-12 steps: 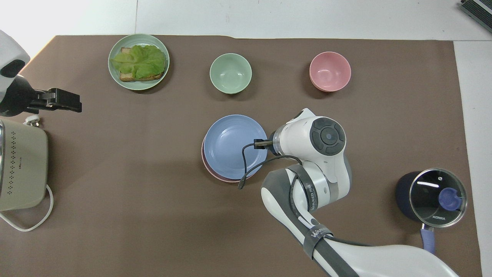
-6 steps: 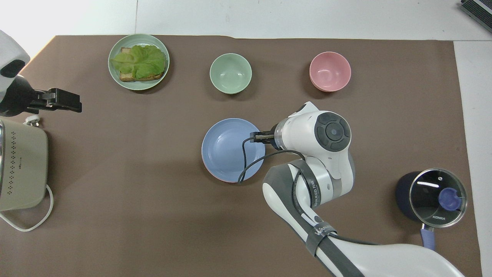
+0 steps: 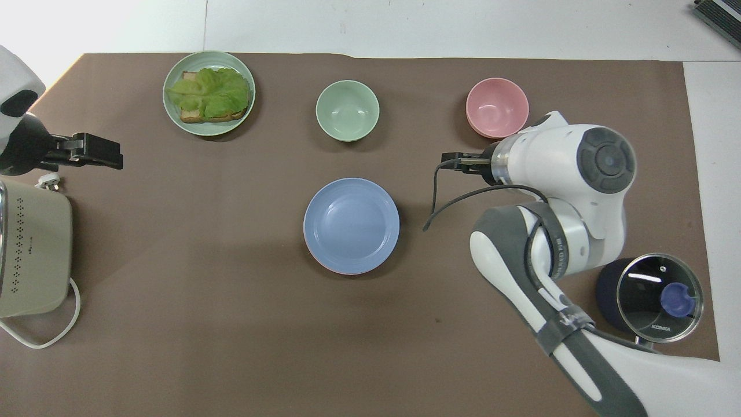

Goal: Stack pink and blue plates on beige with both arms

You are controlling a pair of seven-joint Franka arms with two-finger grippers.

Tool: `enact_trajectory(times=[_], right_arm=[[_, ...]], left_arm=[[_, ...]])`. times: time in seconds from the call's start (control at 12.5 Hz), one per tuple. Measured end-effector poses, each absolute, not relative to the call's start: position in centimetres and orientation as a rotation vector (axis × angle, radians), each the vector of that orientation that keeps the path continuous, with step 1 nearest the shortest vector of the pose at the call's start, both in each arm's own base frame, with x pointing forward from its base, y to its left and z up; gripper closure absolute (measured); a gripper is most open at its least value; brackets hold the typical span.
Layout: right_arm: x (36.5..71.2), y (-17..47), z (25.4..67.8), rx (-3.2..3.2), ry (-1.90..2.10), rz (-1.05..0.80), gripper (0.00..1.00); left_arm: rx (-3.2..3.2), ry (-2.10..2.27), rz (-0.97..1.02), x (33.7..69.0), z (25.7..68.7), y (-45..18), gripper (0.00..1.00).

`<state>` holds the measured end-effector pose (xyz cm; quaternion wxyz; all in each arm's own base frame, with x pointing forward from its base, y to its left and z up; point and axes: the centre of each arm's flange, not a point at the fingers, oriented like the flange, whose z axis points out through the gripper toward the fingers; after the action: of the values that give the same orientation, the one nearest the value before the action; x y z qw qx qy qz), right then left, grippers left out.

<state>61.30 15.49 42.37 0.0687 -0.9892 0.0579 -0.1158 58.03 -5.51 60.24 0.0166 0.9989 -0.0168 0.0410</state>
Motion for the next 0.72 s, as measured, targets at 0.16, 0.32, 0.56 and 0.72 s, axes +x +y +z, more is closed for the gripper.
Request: enact_trajectory(times=[0.16,0.32,0.56,0.72], right_arm=[[61.5,12.0,45.1,-3.015,0.220,-0.330,0.00],[61.4,9.4,46.8,-3.021,0.275,-0.321,0.00],[60.6,6.5,49.2,-3.030,0.333,-0.278,0.00],[59.5,4.6,52.1,-3.043,0.335,-0.236,0.00]], left_arm=[[3.105,-0.052,0.128,58.0,60.2,-5.5,0.00],[3.105,-0.052,0.127,58.0,60.2,-5.5,0.00],[3.105,-0.052,0.127,58.0,60.2,-5.5,0.00],[3.105,-0.052,0.127,58.0,60.2,-5.5,0.00]])
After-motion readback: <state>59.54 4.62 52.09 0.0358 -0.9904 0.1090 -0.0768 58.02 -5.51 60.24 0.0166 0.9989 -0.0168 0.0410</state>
